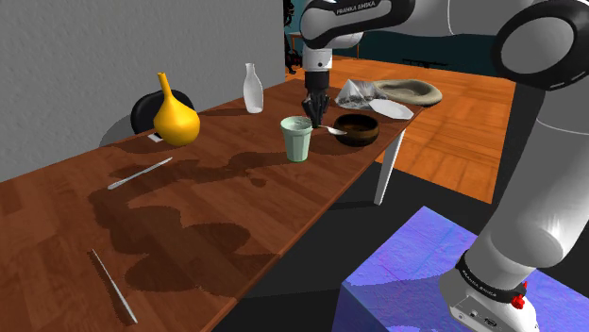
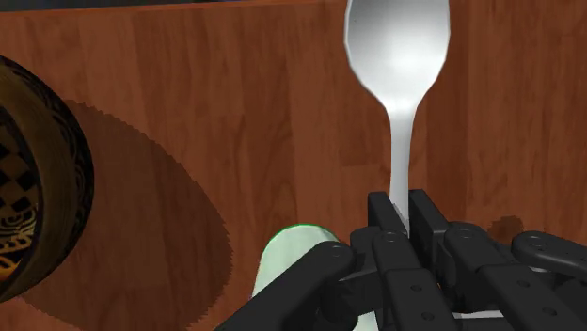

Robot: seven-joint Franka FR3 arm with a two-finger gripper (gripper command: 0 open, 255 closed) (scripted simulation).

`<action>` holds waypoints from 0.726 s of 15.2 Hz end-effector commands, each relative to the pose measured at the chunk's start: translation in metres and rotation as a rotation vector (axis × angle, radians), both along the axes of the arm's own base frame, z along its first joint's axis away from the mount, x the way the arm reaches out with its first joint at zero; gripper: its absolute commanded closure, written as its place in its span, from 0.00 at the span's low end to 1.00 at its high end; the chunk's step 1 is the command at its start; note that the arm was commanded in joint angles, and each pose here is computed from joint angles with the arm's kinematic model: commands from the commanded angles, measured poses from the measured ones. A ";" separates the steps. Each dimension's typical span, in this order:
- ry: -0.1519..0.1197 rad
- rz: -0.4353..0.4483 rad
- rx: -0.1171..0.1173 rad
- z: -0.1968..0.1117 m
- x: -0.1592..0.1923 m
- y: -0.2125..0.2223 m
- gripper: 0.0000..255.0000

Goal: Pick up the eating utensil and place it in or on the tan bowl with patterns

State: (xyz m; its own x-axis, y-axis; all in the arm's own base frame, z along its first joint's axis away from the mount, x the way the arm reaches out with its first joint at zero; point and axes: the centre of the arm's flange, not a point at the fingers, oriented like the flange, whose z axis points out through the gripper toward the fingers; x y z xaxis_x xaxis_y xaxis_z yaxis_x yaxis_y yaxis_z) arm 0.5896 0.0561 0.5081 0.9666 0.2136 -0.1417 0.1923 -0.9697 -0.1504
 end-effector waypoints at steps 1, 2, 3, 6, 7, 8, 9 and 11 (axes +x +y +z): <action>0.000 0.001 0.000 0.002 0.008 -0.027 1.00; 0.000 0.001 0.000 0.002 0.010 -0.040 1.00; 0.000 0.001 0.000 0.002 0.013 -0.053 1.00; 0.000 0.001 0.000 0.003 0.019 -0.092 1.00; 0.000 0.001 0.000 0.004 0.021 -0.105 1.00; 0.000 0.001 0.000 0.004 0.024 -0.118 1.00; 0.000 0.001 0.000 0.004 0.026 -0.131 1.00; 0.000 0.001 0.000 0.005 0.030 -0.157 1.00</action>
State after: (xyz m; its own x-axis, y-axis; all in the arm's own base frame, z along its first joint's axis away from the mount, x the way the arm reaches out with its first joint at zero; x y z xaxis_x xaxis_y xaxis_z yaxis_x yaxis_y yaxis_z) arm 0.6191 -0.0882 0.5114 0.9666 0.2136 -0.1417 0.1923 -0.9698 -0.1503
